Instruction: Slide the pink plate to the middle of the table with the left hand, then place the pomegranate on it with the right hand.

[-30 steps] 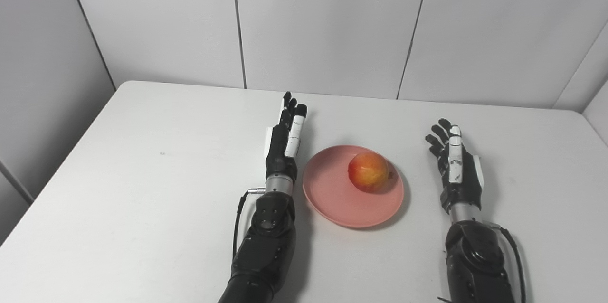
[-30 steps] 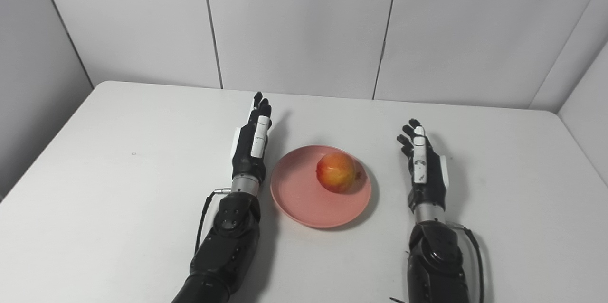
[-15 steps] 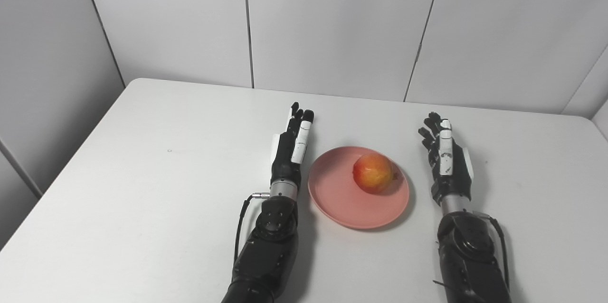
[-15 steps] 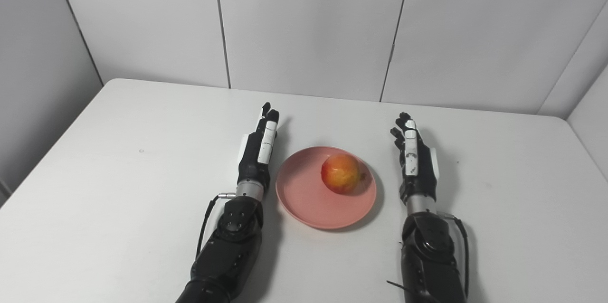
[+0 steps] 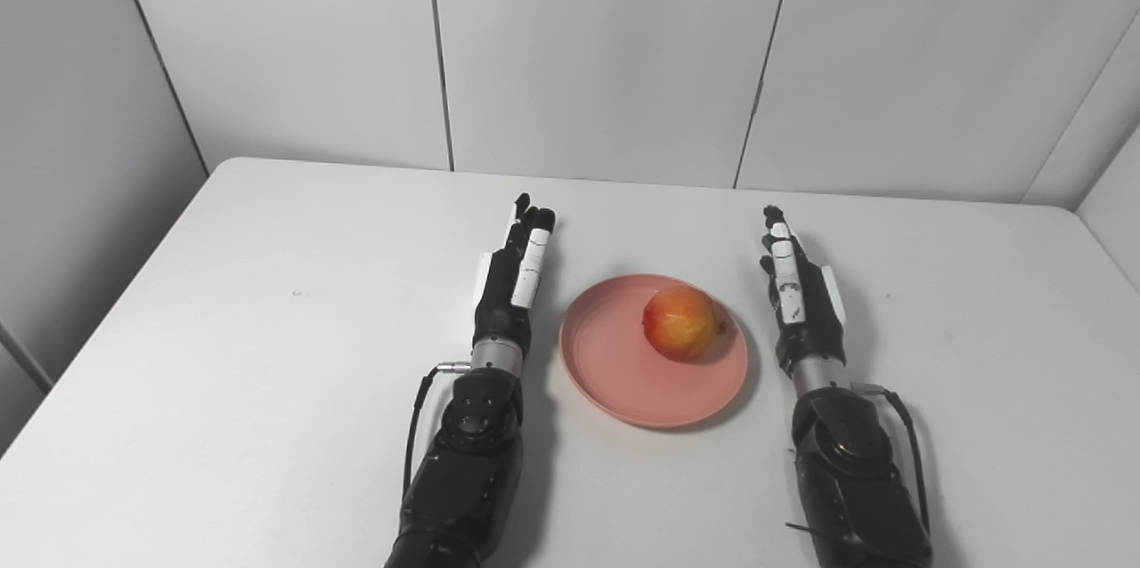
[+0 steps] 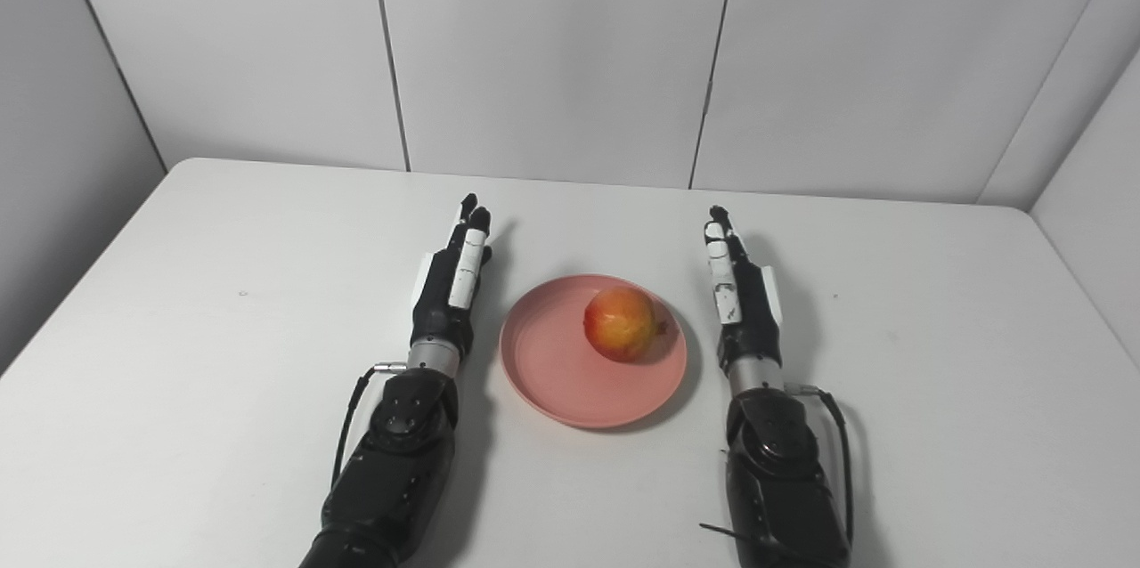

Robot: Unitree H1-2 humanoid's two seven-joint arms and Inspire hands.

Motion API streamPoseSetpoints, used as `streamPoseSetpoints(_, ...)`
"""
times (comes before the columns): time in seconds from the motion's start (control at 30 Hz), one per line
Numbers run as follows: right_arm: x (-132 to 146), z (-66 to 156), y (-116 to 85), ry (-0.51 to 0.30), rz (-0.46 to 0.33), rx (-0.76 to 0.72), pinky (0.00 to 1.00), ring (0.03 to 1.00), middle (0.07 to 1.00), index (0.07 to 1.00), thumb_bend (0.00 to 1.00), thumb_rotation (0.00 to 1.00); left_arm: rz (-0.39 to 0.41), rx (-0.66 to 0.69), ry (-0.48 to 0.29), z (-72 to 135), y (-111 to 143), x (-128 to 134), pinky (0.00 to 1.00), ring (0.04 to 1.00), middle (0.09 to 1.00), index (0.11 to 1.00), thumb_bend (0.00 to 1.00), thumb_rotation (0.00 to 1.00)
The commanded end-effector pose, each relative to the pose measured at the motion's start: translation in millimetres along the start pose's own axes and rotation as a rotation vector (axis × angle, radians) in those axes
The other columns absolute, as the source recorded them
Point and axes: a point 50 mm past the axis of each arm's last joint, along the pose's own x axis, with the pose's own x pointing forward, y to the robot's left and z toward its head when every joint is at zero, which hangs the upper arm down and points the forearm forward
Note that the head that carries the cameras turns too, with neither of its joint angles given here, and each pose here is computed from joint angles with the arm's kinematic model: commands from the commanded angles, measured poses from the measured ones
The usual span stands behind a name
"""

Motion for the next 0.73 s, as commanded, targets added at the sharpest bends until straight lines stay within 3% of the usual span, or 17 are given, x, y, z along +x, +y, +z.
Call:
streamPoseSetpoints(0.0,-23,-33,14,0.066,-0.002,0.058,1.0,1.0,0.979,0.942,0.87,1.0,0.036,0.021,0.072,-31,27,-18,1.0,1.0,1.0,1.0,0.91,0.94)
streamPoseSetpoints(0.27,-24,-40,23,0.102,-0.022,0.154,1.0,0.965,0.96,0.949,0.9,1.0,0.047,0.01,0.056,-27,33,-18,1.0,1.0,1.0,1.0,0.94,0.96)
streamPoseSetpoints(0.7,-22,-40,28,0.104,-0.036,0.168,1.0,0.957,0.957,0.945,0.84,1.0,0.049,0.011,0.054,-27,34,-17,1.0,1.0,1.0,1.0,0.96,0.96)
